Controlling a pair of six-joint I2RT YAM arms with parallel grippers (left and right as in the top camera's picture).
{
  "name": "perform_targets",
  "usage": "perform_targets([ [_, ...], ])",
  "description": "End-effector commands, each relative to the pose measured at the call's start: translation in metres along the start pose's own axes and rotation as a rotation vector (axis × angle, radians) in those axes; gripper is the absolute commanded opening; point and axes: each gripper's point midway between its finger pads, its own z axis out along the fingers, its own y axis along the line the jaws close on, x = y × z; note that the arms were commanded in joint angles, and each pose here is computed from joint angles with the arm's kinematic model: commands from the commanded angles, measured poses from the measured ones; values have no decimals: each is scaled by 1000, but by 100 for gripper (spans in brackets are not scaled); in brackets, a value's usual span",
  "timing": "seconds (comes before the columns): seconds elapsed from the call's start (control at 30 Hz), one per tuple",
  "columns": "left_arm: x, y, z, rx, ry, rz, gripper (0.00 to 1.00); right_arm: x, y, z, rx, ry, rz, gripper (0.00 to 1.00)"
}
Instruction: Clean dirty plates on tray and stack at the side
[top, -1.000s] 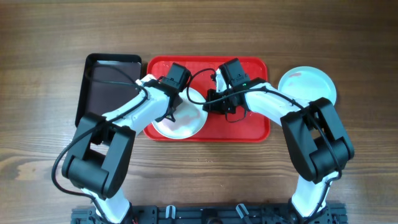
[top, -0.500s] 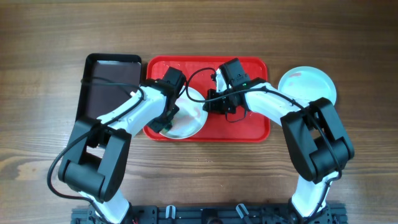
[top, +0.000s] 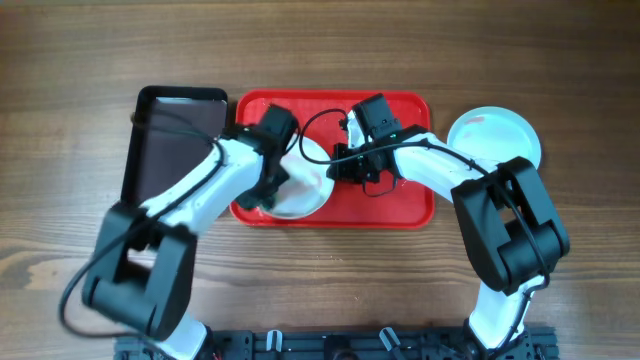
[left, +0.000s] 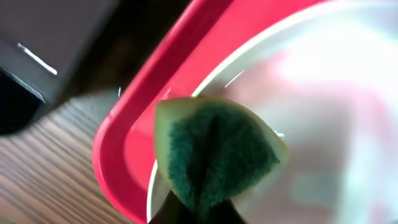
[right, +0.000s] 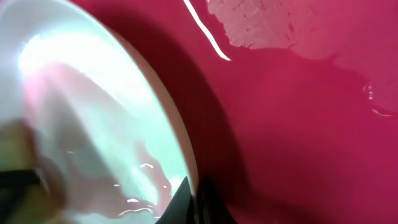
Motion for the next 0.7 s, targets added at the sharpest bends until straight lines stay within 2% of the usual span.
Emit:
perform_targets([
  [0.0,-50,-6,-64,85,-256,41,4,7,-21,10,51,25,39,4],
  [0.1,-68,5,-85,73,-374,10,4,5,-17,6,42,15,29,4],
  [0.17,-70,7,-90,77,-391,4,4,0,-9,-3,30,-8,-1,4],
  [0.3,-65,6,-86,78,-361,13,4,-10,-5,-26,82,-81,-22,4],
  [0.67,-40,-13,-62,127,-199,48,4,-31,-33,-152,516,-430,-39,4],
])
